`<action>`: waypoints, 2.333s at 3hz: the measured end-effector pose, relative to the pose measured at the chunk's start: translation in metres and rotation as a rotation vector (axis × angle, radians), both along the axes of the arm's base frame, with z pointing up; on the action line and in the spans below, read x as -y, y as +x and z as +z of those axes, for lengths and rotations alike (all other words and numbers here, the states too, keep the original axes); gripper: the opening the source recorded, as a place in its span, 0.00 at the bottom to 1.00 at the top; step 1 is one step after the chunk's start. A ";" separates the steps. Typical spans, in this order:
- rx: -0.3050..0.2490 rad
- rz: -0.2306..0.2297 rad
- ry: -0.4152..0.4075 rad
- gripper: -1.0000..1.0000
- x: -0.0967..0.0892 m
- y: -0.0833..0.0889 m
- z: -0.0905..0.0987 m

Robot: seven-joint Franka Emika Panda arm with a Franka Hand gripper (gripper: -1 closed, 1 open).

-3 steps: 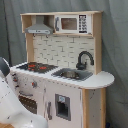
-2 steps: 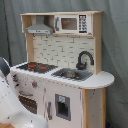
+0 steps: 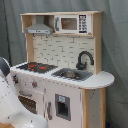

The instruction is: Play with the kitchen

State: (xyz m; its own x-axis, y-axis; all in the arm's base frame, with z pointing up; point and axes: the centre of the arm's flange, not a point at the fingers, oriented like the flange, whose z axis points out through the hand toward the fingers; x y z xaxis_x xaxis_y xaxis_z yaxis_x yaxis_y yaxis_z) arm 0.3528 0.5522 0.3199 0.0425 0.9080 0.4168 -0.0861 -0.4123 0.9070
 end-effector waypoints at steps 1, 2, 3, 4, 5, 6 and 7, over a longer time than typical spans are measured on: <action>-0.008 -0.006 -0.114 0.00 0.000 0.000 0.000; -0.016 -0.014 -0.239 0.00 0.000 0.000 0.000; -0.023 -0.021 -0.372 0.00 0.001 0.000 -0.001; -0.024 -0.028 -0.485 0.00 0.001 0.000 -0.002; -0.024 -0.036 -0.600 0.00 0.001 0.001 -0.003; -0.024 -0.046 -0.712 0.00 0.001 0.000 -0.004; -0.020 -0.061 -0.849 0.00 0.002 0.000 -0.005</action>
